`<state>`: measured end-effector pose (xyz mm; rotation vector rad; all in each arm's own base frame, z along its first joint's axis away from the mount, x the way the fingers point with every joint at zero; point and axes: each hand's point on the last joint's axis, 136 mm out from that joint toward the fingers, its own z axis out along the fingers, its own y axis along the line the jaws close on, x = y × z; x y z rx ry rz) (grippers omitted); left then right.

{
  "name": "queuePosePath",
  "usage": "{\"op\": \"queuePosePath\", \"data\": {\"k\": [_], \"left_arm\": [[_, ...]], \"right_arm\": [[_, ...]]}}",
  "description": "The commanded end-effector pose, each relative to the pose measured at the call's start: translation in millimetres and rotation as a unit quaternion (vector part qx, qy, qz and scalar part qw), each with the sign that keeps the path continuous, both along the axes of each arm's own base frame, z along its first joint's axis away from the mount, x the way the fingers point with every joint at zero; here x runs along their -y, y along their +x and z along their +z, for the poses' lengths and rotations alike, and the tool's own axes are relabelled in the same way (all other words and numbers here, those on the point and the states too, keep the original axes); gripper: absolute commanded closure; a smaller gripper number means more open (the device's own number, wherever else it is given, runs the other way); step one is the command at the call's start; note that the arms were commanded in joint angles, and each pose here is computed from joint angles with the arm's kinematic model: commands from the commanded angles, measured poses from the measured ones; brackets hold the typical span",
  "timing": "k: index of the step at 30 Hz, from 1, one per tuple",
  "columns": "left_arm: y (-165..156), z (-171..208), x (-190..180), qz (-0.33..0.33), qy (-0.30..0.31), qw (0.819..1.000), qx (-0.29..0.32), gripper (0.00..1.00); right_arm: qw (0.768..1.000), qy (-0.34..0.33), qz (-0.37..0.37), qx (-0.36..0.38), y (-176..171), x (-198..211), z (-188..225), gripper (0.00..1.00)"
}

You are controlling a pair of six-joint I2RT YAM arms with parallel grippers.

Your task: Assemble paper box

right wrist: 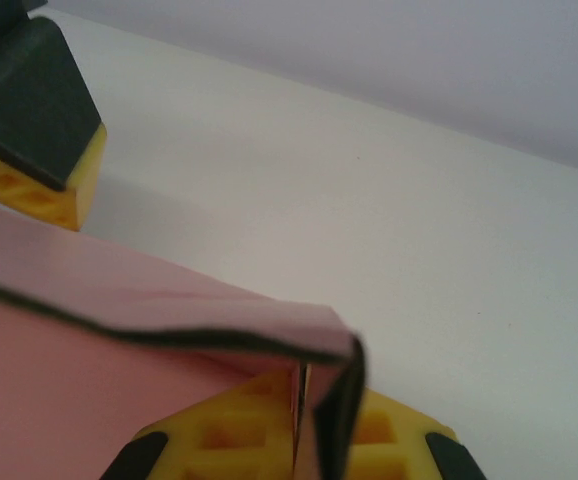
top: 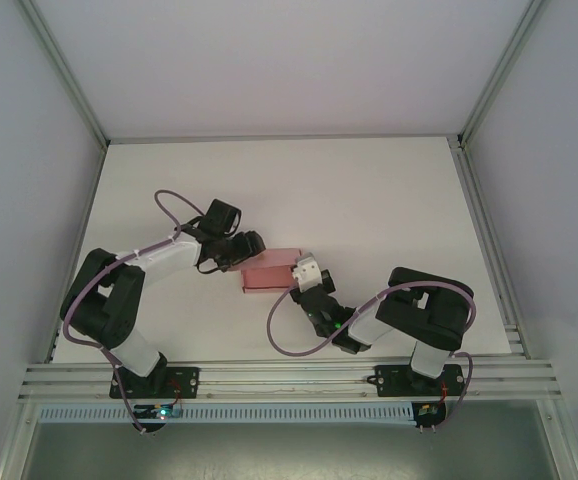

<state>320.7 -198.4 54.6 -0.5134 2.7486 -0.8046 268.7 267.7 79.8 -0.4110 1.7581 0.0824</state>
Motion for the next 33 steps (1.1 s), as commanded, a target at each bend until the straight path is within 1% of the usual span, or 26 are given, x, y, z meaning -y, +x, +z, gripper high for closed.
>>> {"op": "queuePosePath", "data": {"k": [1,4,7,9,11,12,14,16,17,18,19,20,21,24,25,27,28,29,32,33], "left_arm": [[-1.9,-2.1,-4.4,0.011,-0.008,1.0,0.004,0.3],[-6.6,-7.7,-8.5,0.008,0.0,1.0,0.008,0.31],[-11.0,-13.2,-11.8,0.012,0.002,1.0,0.009,0.33],[-12.2,-14.0,-11.9,0.014,-0.002,1.0,0.012,0.35],[-12.8,-13.9,-11.6,0.015,-0.007,1.0,0.016,0.35],[-12.5,-13.9,-12.0,0.014,-0.005,1.0,0.019,0.36],[-12.5,-14.1,-14.6,0.013,0.003,1.0,0.022,0.36],[-12.8,-14.9,-16.8,0.012,0.01,1.0,0.024,0.37],[-12.7,-14.8,-17.3,0.01,0.012,1.0,0.027,0.38],[-12.4,-14.5,-18.1,0.01,0.015,0.999,0.029,0.38],[-11.4,-14.0,-18.4,0.009,0.017,0.999,0.031,0.38],[-11.2,-14.0,-19.2,0.008,0.019,0.999,0.032,0.38],[-10.8,-13.7,-19.2,0.006,0.021,0.999,0.034,0.38],[-10.0,-11.5,-17.3,-0.005,0.022,0.999,0.042,0.38],[-9.9,-11.5,-17.0,-0.01,0.023,0.999,0.045,0.38],[-9.7,-11.1,-17.3,-0.016,0.027,0.998,0.05,0.38],[-10.0,-10.9,-17.5,-0.021,0.03,0.998,0.052,0.38],[-10.7,-11.3,-18.8,-0.023,0.034,0.998,0.053,0.38],[-11.8,-11.4,-20.8,-0.03,0.042,0.997,0.061,0.37],[-12.5,-11.7,-20.8,-0.034,0.044,0.996,0.063,0.37]], "right_arm": [[0.991,-0.109,0.044,-0.062,-23.9,5.9,-49.1,0.93],[0.993,-0.08,0.048,-0.072,-27.9,-3.5,-35.0,0.8],[0.991,-0.051,0.069,-0.1,-33.9,-15.2,-28.5,0.75],[0.992,-0.037,0.066,-0.105,-34.6,-16.3,-23.8,0.75],[0.992,-0.031,0.066,-0.104,-34.2,-17.1,-19.1,0.7],[0.992,-0.029,0.066,-0.104,-34.1,-17.5,-16.1,0.64],[0.991,-0.029,0.069,-0.107,-35.1,-18.6,-10.4,0.46],[0.99,-0.028,0.08,-0.116,-39.1,-19.6,-5.5,0.36],[0.988,-0.028,0.087,-0.121,-41.7,-19.5,-3.9,0.26],[0.987,-0.029,0.094,-0.128,-45.3,-18.5,-3.1,0.2],[0.984,-0.032,0.107,-0.14,-50.3,-18.5,-4.2,0.17],[0.98,-0.036,0.124,-0.153,-56.9,-18.7,-6.4,0.03],[0.976,-0.033,0.132,-0.168,-62.8,-16.2,-7.5,0.02],[0.962,-0.035,0.168,-0.212,-85.6,-6.0,-10.5,0.02],[0.955,-0.04,0.191,-0.223,-94.8,-5.0,-9.9,0.02],[0.949,-0.026,0.209,-0.235,-107.1,2.7,2.2,0.02],[0.946,-0.014,0.227,-0.232,-113.2,3.4,13.0,0.02],[0.948,0.008,0.234,-0.215,-114.6,6.1,30.9,0.02],[0.963,0.101,0.214,-0.133,-101.4,22.5,91.0,0.02],[0.964,0.134,0.202,-0.112,-94.6,29.4,109.9,0.02]]}}
